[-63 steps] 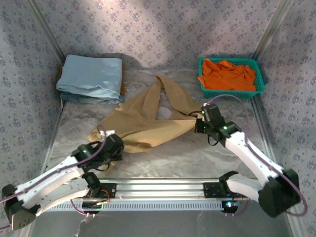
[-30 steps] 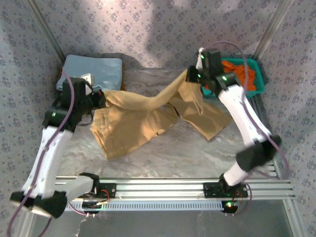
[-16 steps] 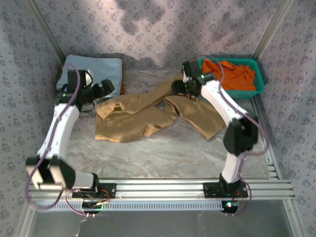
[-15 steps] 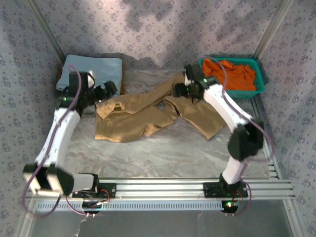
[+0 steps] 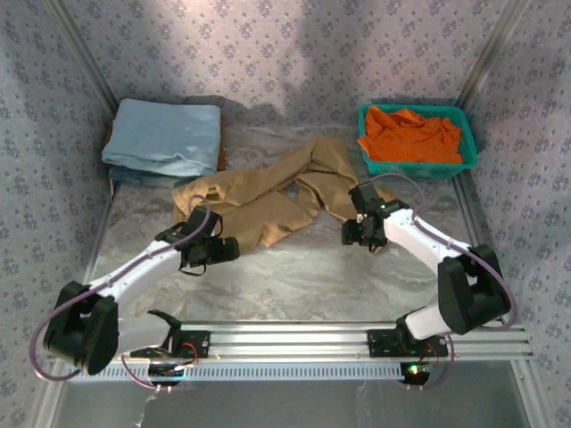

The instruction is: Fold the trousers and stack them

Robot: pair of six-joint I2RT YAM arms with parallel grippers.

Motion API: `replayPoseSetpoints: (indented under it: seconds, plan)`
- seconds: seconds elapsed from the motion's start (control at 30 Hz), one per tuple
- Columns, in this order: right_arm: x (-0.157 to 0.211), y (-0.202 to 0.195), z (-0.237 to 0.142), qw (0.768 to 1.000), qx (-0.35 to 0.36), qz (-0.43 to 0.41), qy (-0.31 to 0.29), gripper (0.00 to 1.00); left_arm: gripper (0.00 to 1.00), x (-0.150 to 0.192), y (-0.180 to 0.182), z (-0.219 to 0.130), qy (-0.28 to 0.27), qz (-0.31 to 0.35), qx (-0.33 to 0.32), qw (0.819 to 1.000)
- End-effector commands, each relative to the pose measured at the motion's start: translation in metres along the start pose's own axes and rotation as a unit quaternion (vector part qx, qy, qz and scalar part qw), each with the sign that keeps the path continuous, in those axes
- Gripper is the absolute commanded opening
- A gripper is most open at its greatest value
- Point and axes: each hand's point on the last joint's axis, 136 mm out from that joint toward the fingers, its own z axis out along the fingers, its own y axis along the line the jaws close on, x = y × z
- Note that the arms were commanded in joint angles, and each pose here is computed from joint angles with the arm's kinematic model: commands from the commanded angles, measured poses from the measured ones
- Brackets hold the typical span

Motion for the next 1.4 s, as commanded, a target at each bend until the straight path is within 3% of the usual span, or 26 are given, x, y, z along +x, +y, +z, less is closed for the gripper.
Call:
replayPoseSetpoints:
  seconds: [0.0,0.17,0.23,0.4,0.43,0.67,1.0,1.23,1.37]
  plan:
    - [-0.008,-0.013,0.017,1.000,0.026,0.016,-0.004,0.61,0.79,-0.040,-0.017,0.011,-0.081,-0.004,0.024,0.996]
    - [-0.006,-0.026,0.041,0.998,0.042,0.037,0.021,0.52,0.60,-0.046,-0.022,0.040,-0.061,-0.002,0.020,0.998]
    - [-0.004,-0.028,0.047,0.998,0.038,0.048,0.033,0.44,0.47,-0.043,-0.019,0.050,-0.047,-0.005,0.010,0.999]
    - [-0.005,-0.035,0.047,0.997,0.034,0.062,0.034,0.09,0.03,-0.031,-0.013,0.056,-0.035,-0.009,0.007,0.999]
    - [-0.005,-0.037,0.042,0.997,0.036,0.064,0.031,0.01,0.00,-0.030,-0.011,0.054,-0.035,-0.009,0.005,0.999]
    - [-0.014,-0.028,-0.033,0.997,0.009,0.055,-0.059,0.00,0.00,-0.031,0.019,-0.007,-0.093,-0.065,-0.015,0.993]
    - [0.003,-0.004,-0.151,0.981,-0.087,0.038,-0.171,0.00,0.00,-0.029,0.072,-0.115,-0.185,-0.172,-0.006,0.967]
    - [-0.006,0.010,-0.243,0.947,-0.186,0.049,-0.258,0.00,0.00,-0.035,0.089,-0.136,-0.222,-0.223,-0.012,0.949]
    - [-0.032,-0.015,-0.247,0.944,-0.145,0.094,-0.282,0.00,0.00,-0.046,0.096,-0.140,-0.243,-0.242,-0.016,0.939]
